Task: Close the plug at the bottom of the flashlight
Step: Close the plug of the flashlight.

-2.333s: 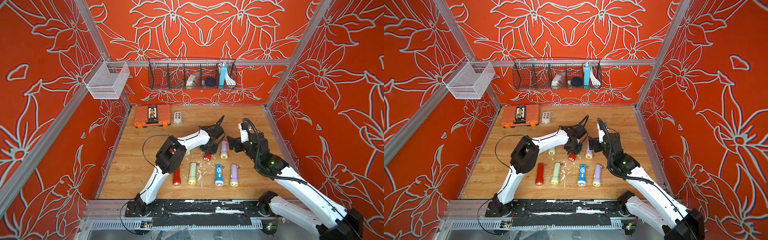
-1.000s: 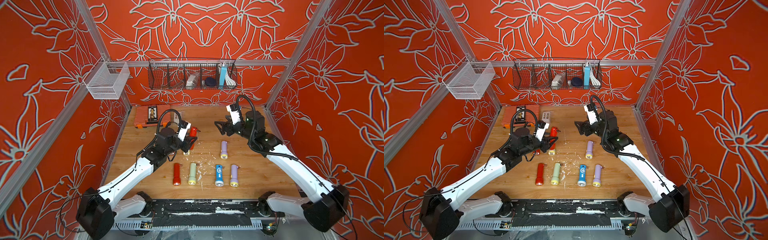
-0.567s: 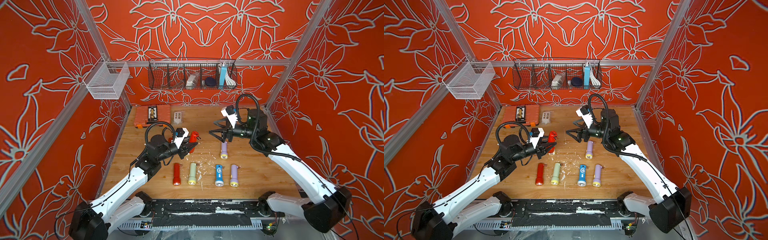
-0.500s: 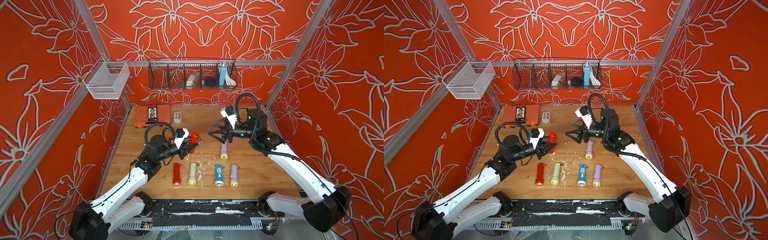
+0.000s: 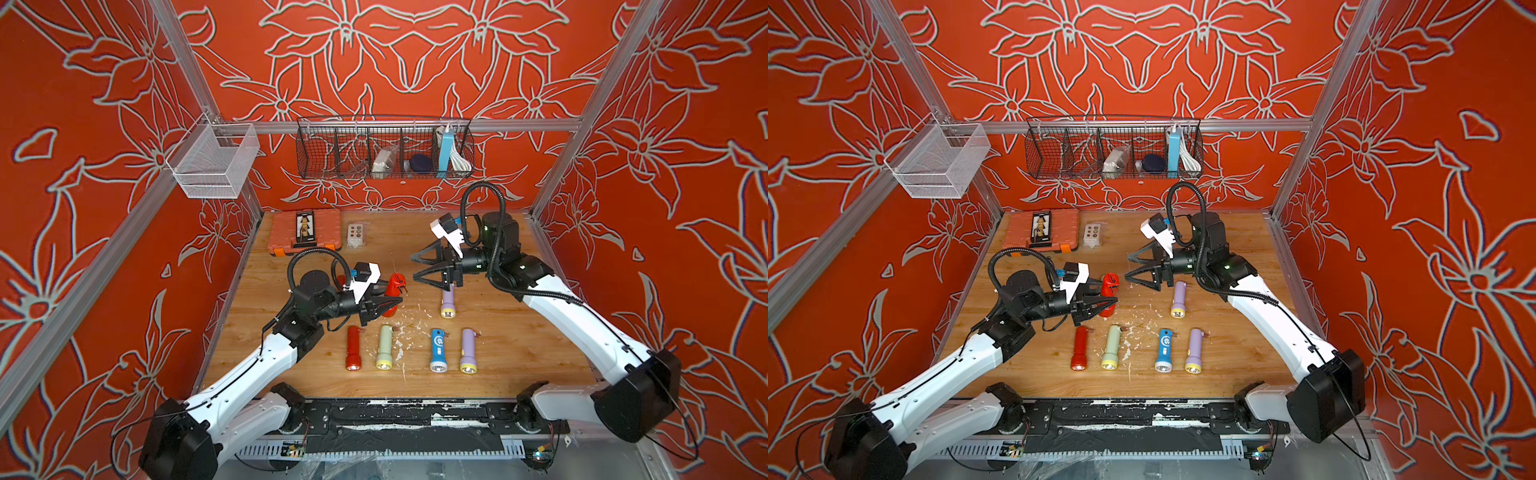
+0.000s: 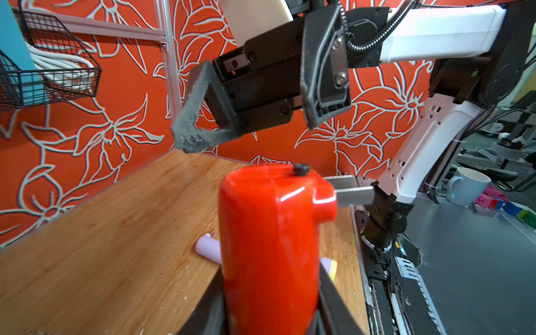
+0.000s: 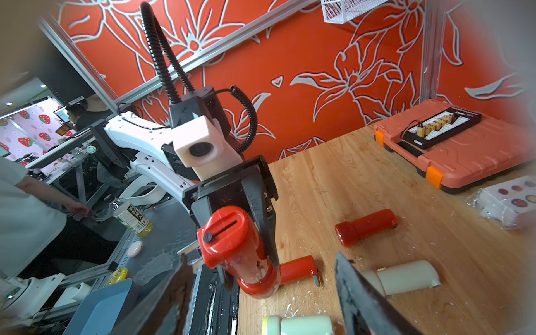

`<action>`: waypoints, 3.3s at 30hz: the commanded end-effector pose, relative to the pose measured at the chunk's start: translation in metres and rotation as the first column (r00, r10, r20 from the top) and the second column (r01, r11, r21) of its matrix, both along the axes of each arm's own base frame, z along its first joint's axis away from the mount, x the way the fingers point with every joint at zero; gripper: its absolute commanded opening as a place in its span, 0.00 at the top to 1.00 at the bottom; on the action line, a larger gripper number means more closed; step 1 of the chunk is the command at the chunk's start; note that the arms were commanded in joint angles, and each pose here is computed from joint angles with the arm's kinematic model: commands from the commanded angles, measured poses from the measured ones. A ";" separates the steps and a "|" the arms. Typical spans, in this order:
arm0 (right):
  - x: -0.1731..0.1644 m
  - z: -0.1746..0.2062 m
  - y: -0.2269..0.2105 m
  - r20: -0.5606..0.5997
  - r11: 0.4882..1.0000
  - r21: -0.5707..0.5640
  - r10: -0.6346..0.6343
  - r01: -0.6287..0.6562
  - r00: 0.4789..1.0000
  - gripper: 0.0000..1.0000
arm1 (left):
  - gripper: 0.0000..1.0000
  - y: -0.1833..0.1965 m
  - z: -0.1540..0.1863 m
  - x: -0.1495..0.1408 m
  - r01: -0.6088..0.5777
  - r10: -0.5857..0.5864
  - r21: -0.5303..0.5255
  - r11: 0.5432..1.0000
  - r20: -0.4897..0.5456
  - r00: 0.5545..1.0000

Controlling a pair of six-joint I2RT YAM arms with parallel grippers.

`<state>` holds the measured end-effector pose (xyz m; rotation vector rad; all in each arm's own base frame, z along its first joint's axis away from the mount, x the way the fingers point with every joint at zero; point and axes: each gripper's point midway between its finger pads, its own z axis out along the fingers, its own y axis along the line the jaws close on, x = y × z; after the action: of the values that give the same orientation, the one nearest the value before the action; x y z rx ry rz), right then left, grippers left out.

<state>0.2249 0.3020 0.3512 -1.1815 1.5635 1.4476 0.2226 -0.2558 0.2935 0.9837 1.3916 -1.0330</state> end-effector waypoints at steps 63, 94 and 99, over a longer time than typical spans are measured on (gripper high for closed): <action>-0.042 -0.080 0.049 -0.263 0.958 -0.103 0.232 -0.266 0.936 0.90 | 1.00 0.014 0.061 -0.019 -0.005 0.020 -0.066 0.998 0.233 0.972; 0.072 0.019 0.005 0.250 0.895 -0.153 -0.374 0.418 0.893 0.81 | 1.00 0.000 0.028 0.003 -0.011 0.011 0.006 1.000 0.045 0.999; 0.098 -0.022 -0.040 0.309 0.699 -0.200 -0.620 0.687 0.721 0.62 | 1.00 0.004 0.009 0.048 -0.200 0.205 0.050 0.979 -0.113 0.972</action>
<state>0.2926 0.2889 0.3458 -0.9292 1.7771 0.8200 0.2452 -0.2559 0.2957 0.9242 1.5085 -0.9891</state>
